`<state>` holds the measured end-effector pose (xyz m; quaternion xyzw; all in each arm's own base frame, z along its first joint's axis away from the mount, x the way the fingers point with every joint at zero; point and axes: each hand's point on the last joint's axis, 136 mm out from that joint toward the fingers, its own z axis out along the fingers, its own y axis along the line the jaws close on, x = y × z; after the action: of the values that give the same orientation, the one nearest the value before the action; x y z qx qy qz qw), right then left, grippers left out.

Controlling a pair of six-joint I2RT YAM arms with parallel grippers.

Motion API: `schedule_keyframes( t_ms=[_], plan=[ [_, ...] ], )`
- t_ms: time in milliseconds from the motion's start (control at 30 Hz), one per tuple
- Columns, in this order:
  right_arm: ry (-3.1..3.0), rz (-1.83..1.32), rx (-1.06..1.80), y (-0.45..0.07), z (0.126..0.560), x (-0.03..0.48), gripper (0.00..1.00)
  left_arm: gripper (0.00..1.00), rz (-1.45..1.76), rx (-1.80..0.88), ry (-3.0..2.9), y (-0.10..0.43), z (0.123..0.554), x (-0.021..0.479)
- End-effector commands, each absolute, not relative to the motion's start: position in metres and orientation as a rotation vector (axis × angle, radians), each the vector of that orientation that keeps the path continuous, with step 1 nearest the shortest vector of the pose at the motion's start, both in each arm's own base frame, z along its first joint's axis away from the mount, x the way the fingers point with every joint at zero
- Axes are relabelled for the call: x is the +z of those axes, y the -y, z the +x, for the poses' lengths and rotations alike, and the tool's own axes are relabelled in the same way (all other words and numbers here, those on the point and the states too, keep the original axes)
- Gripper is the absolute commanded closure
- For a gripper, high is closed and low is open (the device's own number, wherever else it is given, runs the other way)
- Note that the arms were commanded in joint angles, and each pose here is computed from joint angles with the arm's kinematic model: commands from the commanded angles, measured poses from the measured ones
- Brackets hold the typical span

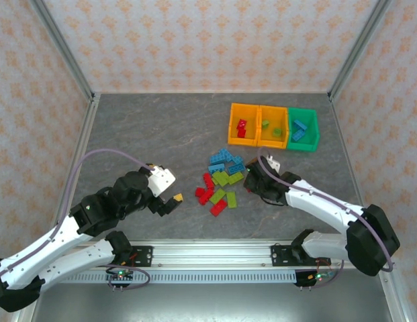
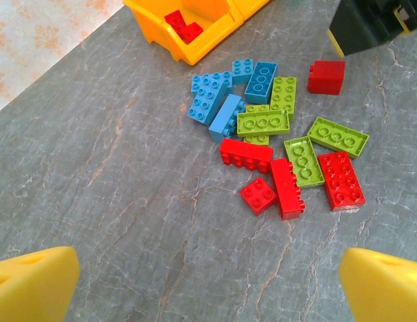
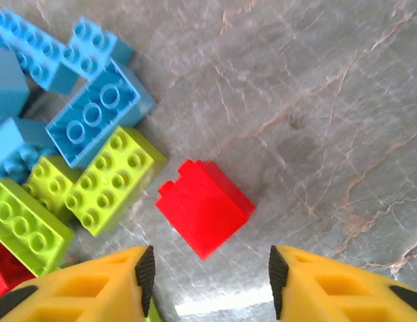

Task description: Sort the legos into containers by color

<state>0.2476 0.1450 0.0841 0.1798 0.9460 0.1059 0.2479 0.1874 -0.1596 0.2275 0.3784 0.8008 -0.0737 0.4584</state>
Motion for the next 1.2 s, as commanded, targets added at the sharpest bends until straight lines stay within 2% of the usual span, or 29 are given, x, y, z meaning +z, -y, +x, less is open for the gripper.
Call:
schedule_keyframes(
  t_ms=[0, 100, 233, 267, 333, 400, 467, 633, 767, 933, 1167],
  plan=[
    [-2.587, 0.341, 0.169, -0.139, 0.258, 0.094, 0.31, 0.0, 0.964, -0.185, -1.97, 0.159, 0.184, 0.224],
    [-2.684, 0.2, 0.042, -0.137, 0.258, 0.079, 0.21, 0.0, 0.957, -0.182, -1.964, 0.158, 0.184, 0.225],
    [-2.816, 0.068, -0.045, -0.143, 0.253, 0.051, 0.2, 0.0, 0.968, -0.194, -1.959, 0.159, 0.181, 0.225],
    [-2.824, 0.06, -0.056, -0.143, 0.254, 0.047, 0.23, 0.0, 0.982, -0.2, -1.96, 0.16, 0.18, 0.223],
    [-2.83, 0.047, -0.066, -0.145, 0.256, 0.041, 0.43, 0.0, 1.02, -0.223, -1.959, 0.163, 0.175, 0.221],
    [-2.835, 0.038, -0.039, -0.149, 0.256, 0.04, 0.58, 0.0, 1.031, -0.238, -1.959, 0.165, 0.173, 0.22],
    [-2.832, 0.047, -0.009, -0.151, 0.255, 0.042, 0.66, 0.0, 1.042, -0.242, -1.957, 0.165, 0.172, 0.22],
    [-2.772, 0.151, 0.03, -0.145, 0.253, 0.058, 0.74, 0.0, 1.031, -0.224, -1.963, 0.163, 0.175, 0.219],
    [-2.609, 0.244, 0.036, -0.131, 0.264, 0.098, 0.75, 0.0, 1.02, -0.222, -1.964, 0.162, 0.176, 0.22],
    [-2.333, 0.25, -0.022, -0.123, 0.321, 0.165, 0.74, 0.0, 1.003, -0.247, -1.955, 0.162, 0.177, 0.224],
    [-2.344, 0.283, -0.039, -0.136, 0.437, 0.168, 0.74, 0.0, 0.969, -0.249, -1.941, 0.158, 0.176, 0.229]
  ],
)
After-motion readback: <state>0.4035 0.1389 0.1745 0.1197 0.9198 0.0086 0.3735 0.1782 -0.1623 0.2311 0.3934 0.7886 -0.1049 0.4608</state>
